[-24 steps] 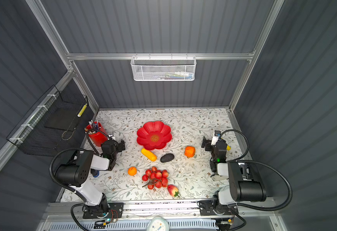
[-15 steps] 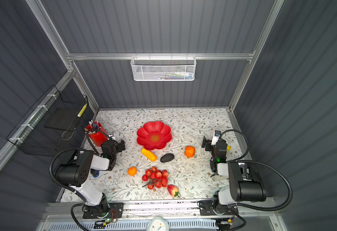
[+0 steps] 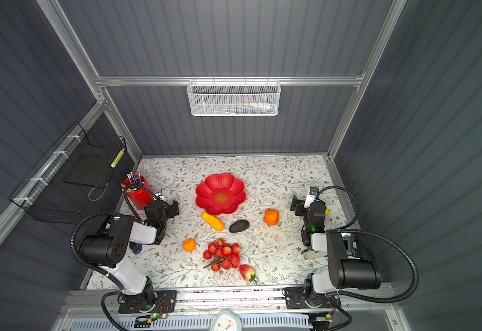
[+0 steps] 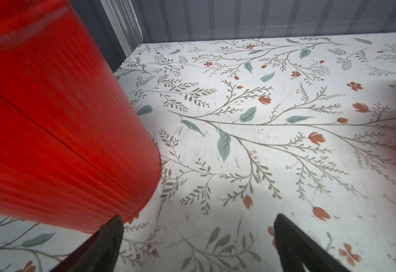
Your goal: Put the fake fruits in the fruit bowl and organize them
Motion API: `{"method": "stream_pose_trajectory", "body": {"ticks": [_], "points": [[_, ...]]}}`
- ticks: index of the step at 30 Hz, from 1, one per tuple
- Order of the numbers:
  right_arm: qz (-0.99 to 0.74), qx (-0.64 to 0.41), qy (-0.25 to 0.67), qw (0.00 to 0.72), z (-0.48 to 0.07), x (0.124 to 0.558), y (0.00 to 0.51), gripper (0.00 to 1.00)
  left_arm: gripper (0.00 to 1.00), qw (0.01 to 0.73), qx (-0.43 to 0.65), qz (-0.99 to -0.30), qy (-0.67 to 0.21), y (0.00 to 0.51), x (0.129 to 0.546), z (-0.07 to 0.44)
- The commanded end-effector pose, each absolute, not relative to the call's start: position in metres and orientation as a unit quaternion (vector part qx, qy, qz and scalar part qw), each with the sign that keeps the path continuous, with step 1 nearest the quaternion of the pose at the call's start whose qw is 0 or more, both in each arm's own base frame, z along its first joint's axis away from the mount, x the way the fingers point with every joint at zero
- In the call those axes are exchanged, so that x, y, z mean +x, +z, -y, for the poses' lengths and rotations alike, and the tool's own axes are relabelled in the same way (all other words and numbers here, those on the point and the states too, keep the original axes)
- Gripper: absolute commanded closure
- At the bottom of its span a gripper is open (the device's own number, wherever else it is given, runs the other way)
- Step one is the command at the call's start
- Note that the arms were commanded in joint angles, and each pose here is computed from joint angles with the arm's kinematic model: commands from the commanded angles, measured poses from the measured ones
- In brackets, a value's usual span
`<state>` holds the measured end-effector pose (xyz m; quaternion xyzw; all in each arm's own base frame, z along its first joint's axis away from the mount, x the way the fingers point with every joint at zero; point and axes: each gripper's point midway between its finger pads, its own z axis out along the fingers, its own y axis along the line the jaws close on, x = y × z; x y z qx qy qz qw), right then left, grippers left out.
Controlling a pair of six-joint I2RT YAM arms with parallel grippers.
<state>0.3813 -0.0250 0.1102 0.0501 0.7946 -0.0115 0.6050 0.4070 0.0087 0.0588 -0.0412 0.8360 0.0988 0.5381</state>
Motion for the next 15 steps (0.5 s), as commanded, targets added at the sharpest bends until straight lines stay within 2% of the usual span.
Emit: {"method": "stream_pose_trajectory", "body": {"ticks": [1,5,8,12,13,15], "points": [[-0.787,0.058,-0.015,0.615,0.029,0.386,0.119,0.01,0.00,0.553,-0.049,-0.827,0.093,0.068,0.413,-0.010],[-0.781,0.079,-0.029,0.619,0.036,0.384,0.126,0.01,0.00,0.539,-0.043,-0.836,0.097,0.088,0.415,-0.009],[-0.800,0.123,-0.059,0.585,0.053,0.383,0.149,0.01,0.00,0.523,-0.080,-0.844,0.090,0.124,0.409,-0.014],[-0.782,0.256,0.014,0.567,0.058,0.382,0.206,0.01,0.00,0.555,-0.088,-0.827,0.037,0.186,0.395,-0.003],[-0.783,0.269,0.032,0.559,0.056,0.381,0.210,0.01,0.00,0.561,-0.089,-0.823,0.029,0.198,0.391,-0.002],[-0.807,0.215,0.057,0.547,0.039,0.379,0.213,0.01,0.00,0.571,-0.087,-0.816,0.011,0.223,0.382,0.002]]}}
